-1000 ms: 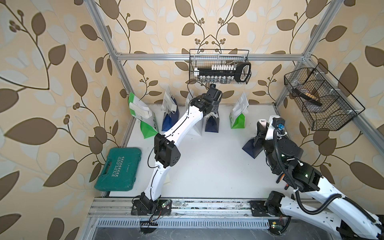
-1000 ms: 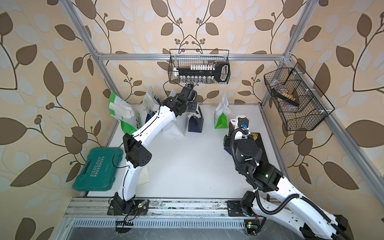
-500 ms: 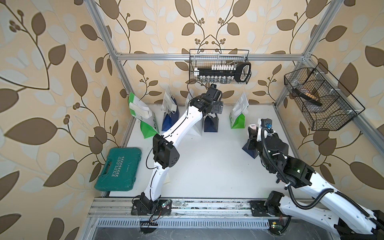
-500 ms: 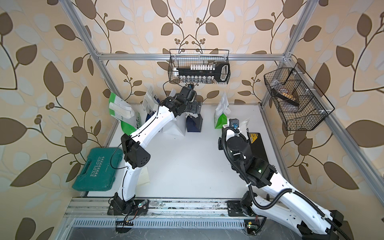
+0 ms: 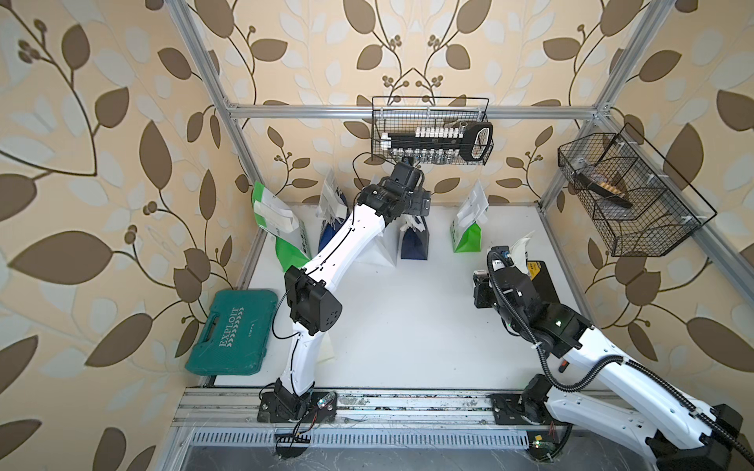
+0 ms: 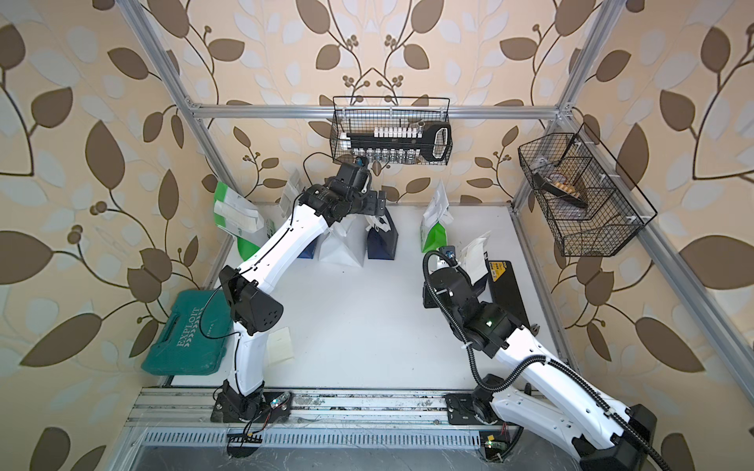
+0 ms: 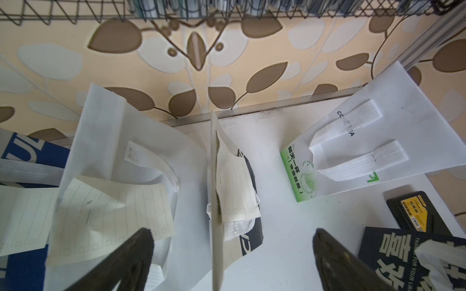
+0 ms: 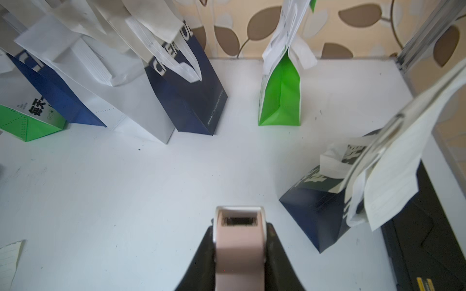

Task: Staple the receipts to the bags
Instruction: Place the stapler at the center of the board.

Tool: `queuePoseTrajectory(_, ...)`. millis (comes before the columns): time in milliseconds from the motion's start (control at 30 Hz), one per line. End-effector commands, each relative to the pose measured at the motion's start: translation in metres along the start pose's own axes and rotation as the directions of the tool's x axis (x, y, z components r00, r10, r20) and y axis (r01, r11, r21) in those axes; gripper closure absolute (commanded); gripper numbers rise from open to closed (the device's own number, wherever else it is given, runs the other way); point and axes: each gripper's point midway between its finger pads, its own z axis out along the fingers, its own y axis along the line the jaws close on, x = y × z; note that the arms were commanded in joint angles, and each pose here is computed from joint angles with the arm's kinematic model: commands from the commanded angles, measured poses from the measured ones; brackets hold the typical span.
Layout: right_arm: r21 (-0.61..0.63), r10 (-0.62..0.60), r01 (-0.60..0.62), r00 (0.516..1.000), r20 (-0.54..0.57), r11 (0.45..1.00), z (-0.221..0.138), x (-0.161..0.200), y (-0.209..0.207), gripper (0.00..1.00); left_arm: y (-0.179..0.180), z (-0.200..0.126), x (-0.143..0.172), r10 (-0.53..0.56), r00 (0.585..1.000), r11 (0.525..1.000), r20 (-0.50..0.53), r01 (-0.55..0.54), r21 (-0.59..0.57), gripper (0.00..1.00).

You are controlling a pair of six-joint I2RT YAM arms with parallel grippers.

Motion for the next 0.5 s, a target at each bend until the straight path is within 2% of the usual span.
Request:
queuePoseTrajectory(0, -0.034, 0.022, -0.029, 0.98, -0.196, 0.999, 0.022, 0.045, 0.003, 1.0, -0.001, -0.087, -0.051, -0.047, 0.983, 0.996, 0.175, 0.034, 0.08, 0.01)
queuePoseTrajectory(100, -0.035, -0.015, 0.003, 0.942, -0.335, 0.999, 0.038, 0.08, 0.004, 1.0, 0.007, -0.134, -0.055, -0.076, 0.967, 0.992, 0.244, 0.049, 0.117, 0.01)
queuePoseTrajectory(167, -0.048, -0.047, 0.029, 0.905, -0.424, 0.998, 0.045, 0.103, 0.007, 0.99, 0.013, -0.161, -0.04, -0.107, 0.96, 0.985, 0.26, 0.068, 0.156, 0.01)
queuePoseTrajectory(333, -0.051, -0.073, 0.053, 0.82, -0.567, 0.997, 0.061, 0.149, 0.008, 0.98, 0.039, -0.219, 0.025, -0.184, 0.943, 0.965, 0.277, 0.119, 0.236, 0.01)
queuePoseTrajectory(467, -0.037, -0.077, 0.069, 0.79, -0.608, 0.997, 0.075, 0.164, 0.009, 0.96, 0.069, -0.245, 0.078, -0.21, 0.938, 0.966, 0.277, 0.156, 0.206, 0.01)
